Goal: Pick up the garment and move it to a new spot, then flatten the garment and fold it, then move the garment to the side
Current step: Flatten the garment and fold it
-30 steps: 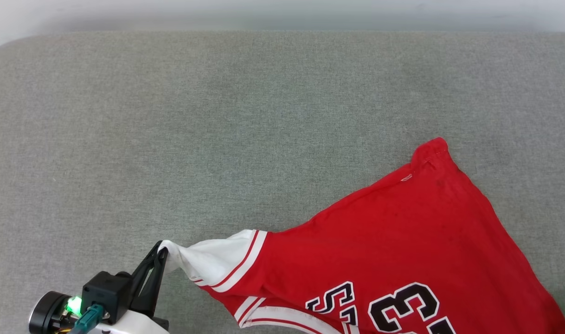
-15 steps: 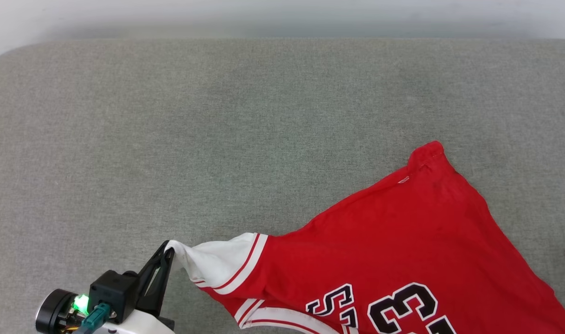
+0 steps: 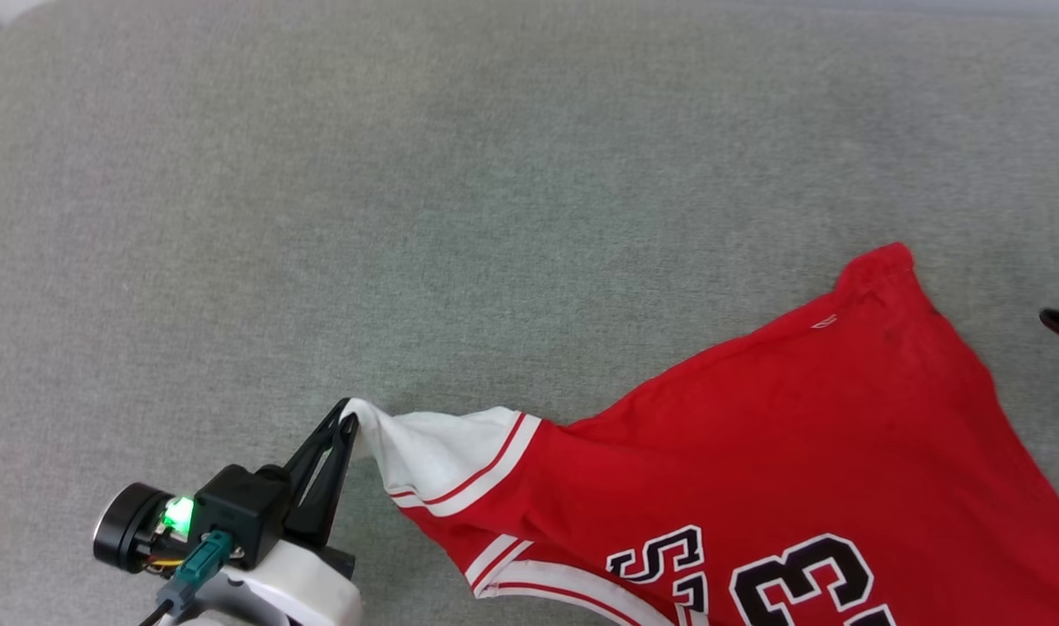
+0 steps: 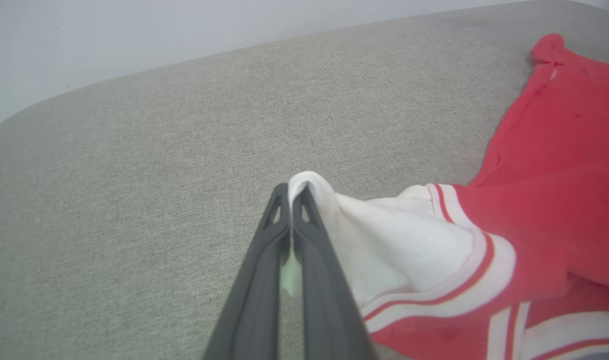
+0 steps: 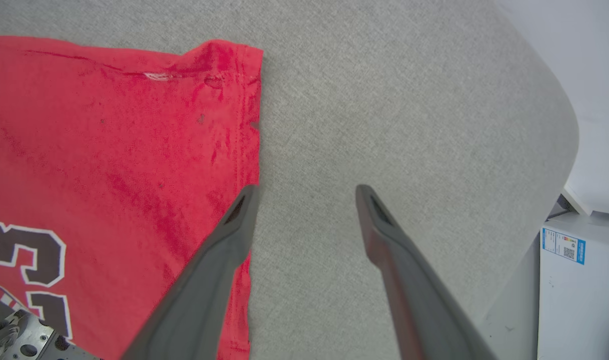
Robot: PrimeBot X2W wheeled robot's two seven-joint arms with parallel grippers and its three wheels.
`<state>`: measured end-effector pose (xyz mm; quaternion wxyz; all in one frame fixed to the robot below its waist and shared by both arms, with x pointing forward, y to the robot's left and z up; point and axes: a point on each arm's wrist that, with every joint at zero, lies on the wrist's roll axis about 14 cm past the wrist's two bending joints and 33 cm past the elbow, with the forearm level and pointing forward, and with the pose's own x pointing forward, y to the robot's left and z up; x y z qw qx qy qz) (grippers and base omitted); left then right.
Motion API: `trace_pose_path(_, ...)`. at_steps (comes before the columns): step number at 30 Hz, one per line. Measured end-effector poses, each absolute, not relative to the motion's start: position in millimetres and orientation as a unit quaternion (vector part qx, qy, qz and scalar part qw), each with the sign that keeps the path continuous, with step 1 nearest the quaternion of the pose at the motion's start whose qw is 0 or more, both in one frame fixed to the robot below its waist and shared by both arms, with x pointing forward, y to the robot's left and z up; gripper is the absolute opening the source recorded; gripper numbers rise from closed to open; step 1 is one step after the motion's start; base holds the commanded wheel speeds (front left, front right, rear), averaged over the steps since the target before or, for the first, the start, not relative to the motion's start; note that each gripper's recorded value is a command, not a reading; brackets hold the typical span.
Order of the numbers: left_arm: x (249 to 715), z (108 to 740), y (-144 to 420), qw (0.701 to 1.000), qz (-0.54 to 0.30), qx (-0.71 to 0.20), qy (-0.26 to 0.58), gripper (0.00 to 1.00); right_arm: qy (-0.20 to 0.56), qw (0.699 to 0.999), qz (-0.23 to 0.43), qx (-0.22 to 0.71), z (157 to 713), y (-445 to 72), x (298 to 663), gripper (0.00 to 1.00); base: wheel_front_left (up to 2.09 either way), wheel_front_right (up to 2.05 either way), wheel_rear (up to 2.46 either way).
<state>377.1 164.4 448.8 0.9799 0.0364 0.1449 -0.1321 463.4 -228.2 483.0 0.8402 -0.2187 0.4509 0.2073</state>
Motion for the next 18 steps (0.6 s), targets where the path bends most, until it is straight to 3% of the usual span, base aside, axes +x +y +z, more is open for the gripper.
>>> trace_pose_path(11,388.2,429.1,168.7,0.978,-0.123,0.037,0.164,0.0,0.496,0.808,0.242,-0.208,413.2,-175.6,513.0,1.0,0.0,0.0,0.0)
trace_pose_path(18,395.8,416.6,169.0,0.977,-0.121,0.034,0.174,0.0,0.529,0.777,0.27,-0.207,358.6,-156.3,508.2,1.0,0.0,0.0,0.0)
